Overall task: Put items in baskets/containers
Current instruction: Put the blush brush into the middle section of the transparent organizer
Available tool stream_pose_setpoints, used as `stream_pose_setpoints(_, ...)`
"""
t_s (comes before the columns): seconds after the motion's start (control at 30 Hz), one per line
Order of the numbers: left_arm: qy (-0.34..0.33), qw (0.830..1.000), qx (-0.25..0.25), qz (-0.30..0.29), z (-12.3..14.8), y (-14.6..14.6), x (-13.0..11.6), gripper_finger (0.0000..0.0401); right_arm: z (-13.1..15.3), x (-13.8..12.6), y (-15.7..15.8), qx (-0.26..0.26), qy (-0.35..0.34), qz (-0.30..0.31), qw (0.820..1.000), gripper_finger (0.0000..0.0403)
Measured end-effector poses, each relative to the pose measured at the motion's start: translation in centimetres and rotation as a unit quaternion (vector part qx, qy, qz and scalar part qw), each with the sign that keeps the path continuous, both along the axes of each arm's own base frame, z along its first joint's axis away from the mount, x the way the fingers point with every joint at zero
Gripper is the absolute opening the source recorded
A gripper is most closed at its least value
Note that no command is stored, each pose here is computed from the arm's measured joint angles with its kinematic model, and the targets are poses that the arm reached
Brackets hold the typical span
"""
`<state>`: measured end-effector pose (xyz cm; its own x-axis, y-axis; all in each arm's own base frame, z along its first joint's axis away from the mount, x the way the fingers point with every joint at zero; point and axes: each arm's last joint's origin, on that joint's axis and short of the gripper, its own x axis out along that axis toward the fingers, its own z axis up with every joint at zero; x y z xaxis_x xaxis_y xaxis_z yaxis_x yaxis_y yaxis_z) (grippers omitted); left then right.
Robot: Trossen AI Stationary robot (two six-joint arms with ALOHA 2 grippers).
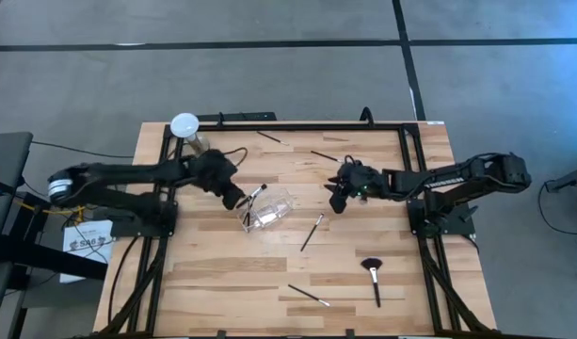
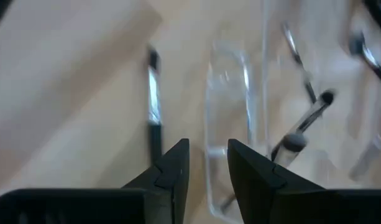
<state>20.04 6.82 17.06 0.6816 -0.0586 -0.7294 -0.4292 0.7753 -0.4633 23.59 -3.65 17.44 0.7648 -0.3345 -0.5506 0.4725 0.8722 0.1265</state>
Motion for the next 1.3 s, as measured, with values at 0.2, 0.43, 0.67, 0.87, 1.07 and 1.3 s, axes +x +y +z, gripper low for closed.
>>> stream_pose_setpoints(0.2, 0.086, 0.996, -0.021, -0.025, -1.9, 3.4, 2.1, 0.0106, 1.2, 0.4, -1.4, -0.075, -0.04, 0.014, 0.996, 0.0116)
stream_pose_setpoints(0.43, 0.081, 0.994, 0.017, -0.066, -1.0, 5.3, 4.5, 0.0106, 2.0, 0.6, -2.5, -0.163, -0.045, 0.037, 0.985, 0.0116)
stream_pose_setpoints(0.67, 0.126, 0.983, 0.102, -0.083, -0.6, 4.7, 5.1, 0.0106, 3.7, 1.0, -3.7, -0.203, -0.083, 0.019, 0.976, 0.0116)
stream_pose_setpoints(0.87, 0.124, 0.982, 0.103, -0.099, -0.7, 3.7, 5.5, 0.0111, 4.7, 1.5, -3.8, -0.204, -0.072, 0.025, 0.976, 0.0116)
stream_pose_setpoints(1.07, 0.129, 0.981, 0.098, -0.107, -1.3, 3.3, 6.0, 0.0123, 6.0, 1.9, -3.9, -0.244, -0.045, 0.047, 0.968, 0.0116)
stream_pose_setpoints(1.3, 0.119, 0.985, 0.08, -0.101, -1.3, 3.5, 6.0, 0.0142, 7.7, 2.2, -4.9, -0.304, -0.047, 0.046, 0.95, 0.0116)
